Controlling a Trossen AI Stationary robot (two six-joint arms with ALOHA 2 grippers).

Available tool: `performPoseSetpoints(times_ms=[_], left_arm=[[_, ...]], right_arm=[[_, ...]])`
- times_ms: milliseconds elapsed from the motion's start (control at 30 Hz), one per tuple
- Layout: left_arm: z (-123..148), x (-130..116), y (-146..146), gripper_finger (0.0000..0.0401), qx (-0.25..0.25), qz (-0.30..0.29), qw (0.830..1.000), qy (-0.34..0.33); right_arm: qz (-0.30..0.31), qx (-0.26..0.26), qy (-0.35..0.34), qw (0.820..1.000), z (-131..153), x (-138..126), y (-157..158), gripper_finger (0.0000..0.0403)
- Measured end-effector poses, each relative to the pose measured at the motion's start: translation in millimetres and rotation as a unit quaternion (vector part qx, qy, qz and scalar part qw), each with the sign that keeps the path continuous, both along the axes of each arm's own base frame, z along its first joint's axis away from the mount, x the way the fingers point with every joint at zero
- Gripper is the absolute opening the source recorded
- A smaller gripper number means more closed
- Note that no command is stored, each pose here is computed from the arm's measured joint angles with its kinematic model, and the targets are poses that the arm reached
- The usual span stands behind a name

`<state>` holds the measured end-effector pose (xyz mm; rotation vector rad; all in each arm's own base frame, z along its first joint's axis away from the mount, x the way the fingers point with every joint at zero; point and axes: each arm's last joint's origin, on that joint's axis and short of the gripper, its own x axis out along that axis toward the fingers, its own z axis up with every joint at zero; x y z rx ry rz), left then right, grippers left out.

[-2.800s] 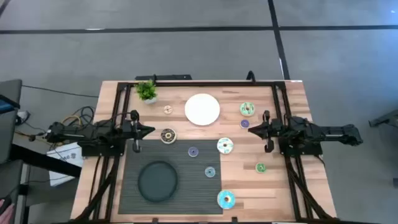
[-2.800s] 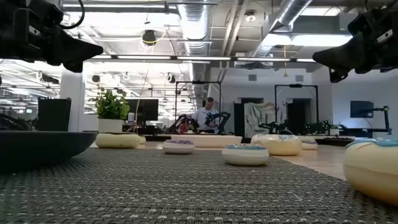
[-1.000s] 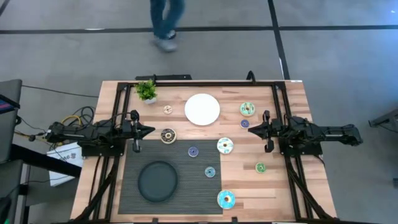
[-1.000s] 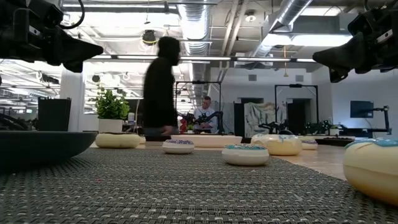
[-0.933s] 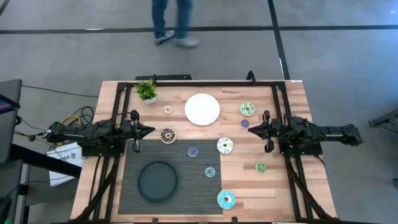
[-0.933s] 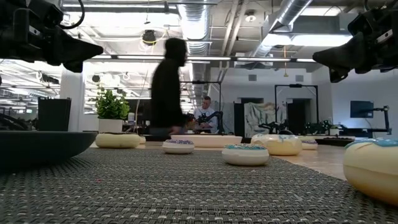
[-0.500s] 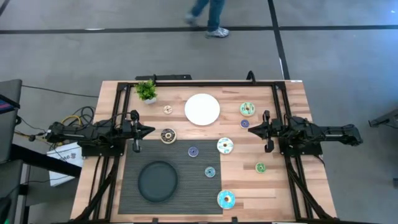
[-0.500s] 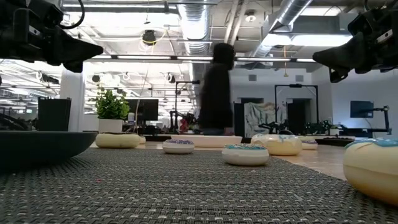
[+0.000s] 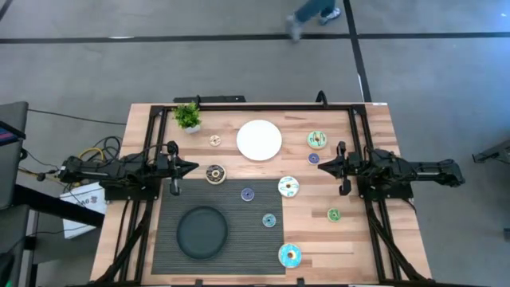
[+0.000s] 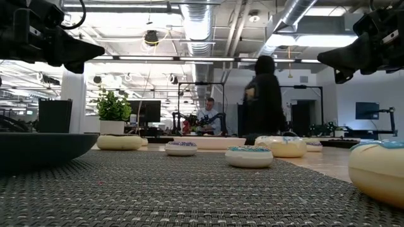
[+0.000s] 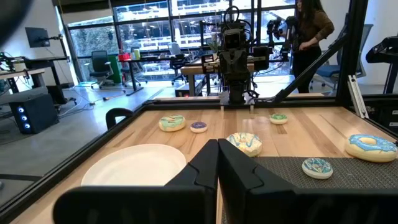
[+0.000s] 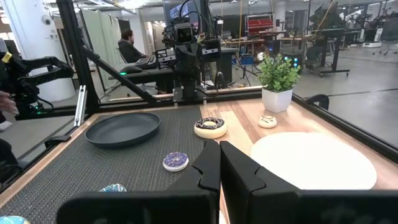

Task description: Pick & Place donuts

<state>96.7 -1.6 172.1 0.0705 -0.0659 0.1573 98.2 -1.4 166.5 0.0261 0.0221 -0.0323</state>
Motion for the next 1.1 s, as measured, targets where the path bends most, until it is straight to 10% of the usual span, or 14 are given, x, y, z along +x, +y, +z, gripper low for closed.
performPoseSetpoints(times_ms=[1100], left_arm=[[2.2, -0.1, -2.5, 0.0000, -0.003, -0.044, 0.999, -0.008]], right_arm=[[0.000, 0.000, 0.000, 1.000, 0.0, 0.0, 0.0, 0.0000]])
